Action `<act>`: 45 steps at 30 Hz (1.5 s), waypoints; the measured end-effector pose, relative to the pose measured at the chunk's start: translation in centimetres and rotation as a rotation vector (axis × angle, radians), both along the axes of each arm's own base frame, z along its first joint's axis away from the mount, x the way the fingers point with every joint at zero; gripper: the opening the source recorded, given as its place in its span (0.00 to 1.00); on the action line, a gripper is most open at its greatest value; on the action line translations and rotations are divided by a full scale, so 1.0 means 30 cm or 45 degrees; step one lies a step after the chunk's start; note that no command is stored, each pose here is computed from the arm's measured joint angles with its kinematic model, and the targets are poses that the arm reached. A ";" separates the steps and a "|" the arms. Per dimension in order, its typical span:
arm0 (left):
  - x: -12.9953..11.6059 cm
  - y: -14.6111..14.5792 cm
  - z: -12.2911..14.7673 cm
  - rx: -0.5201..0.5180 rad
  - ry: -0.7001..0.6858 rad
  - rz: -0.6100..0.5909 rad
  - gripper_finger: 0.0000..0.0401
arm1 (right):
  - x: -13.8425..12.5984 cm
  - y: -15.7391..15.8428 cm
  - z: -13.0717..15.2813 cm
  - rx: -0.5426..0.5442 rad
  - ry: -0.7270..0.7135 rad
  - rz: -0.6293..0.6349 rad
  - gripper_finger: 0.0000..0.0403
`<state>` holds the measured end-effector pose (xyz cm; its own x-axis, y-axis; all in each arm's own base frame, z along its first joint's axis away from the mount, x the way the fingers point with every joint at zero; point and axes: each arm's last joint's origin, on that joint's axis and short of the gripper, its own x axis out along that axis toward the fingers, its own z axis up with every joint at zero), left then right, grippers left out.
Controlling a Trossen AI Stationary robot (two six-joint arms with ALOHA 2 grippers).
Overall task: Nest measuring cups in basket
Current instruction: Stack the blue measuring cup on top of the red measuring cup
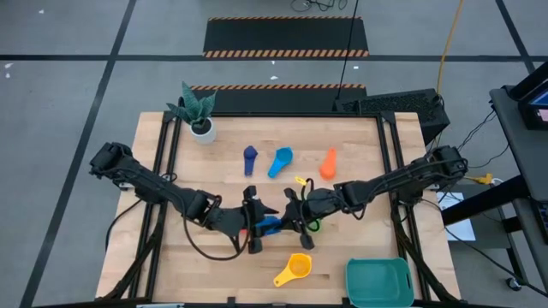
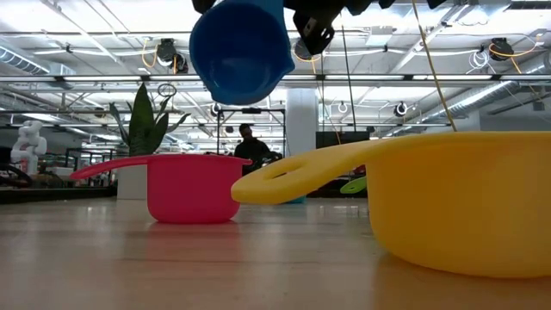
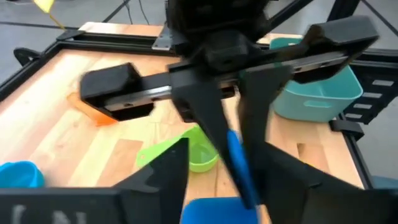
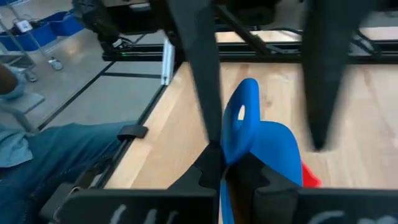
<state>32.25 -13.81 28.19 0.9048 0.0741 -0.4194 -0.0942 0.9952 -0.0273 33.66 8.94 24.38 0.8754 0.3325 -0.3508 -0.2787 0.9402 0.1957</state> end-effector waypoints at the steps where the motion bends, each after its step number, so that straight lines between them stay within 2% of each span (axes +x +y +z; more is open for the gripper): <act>1: 0.000 0.000 0.000 0.007 -0.002 -0.005 0.33 | 0.000 -0.001 0.000 0.000 0.000 -0.001 0.00; 5: 0.001 -0.002 0.002 0.025 -0.008 -0.026 0.08 | 0.001 -0.002 0.000 -0.005 0.000 -0.010 0.00; 7: 0.001 -0.002 0.003 0.022 -0.008 -0.026 0.04 | 0.001 -0.003 0.000 -0.013 -0.005 -0.013 0.00; 10: 0.001 -0.001 0.001 0.046 -0.002 -0.027 0.03 | 0.002 -0.008 0.000 -0.029 -0.006 -0.083 0.03; 14: -0.023 0.008 0.024 0.093 0.006 -0.032 0.02 | -0.008 -0.017 0.019 -0.036 -0.014 -0.203 0.13; 18: -0.079 0.017 0.045 0.186 0.052 0.119 0.01 | -0.032 -0.008 0.037 -0.096 -0.011 -0.303 0.28; 23: -0.148 0.025 0.070 0.307 0.000 0.455 0.01 | -0.053 0.013 0.060 -0.305 -0.085 -0.485 0.45; 27: -0.158 -0.007 0.090 0.299 -0.090 0.486 0.01 | -0.050 0.037 0.069 -0.522 -0.180 -0.615 0.53; 32: -0.141 -0.038 0.100 0.302 -0.206 0.532 0.01 | -0.041 0.078 0.076 -0.685 -0.293 -0.664 0.55; 41: -0.142 -0.055 0.074 0.272 -0.470 0.508 0.01 | -0.001 0.126 0.036 -0.923 -0.401 -0.642 0.50; 45: -0.154 -0.059 0.062 0.230 -0.564 0.442 0.01 | 0.015 0.124 0.018 -0.999 -0.401 -0.747 0.49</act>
<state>27.62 -15.59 30.04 0.9008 0.4324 0.0400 -0.4336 0.9006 0.0289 34.10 12.67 24.91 0.9159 -0.4012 -0.0113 0.3335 0.7765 -0.5346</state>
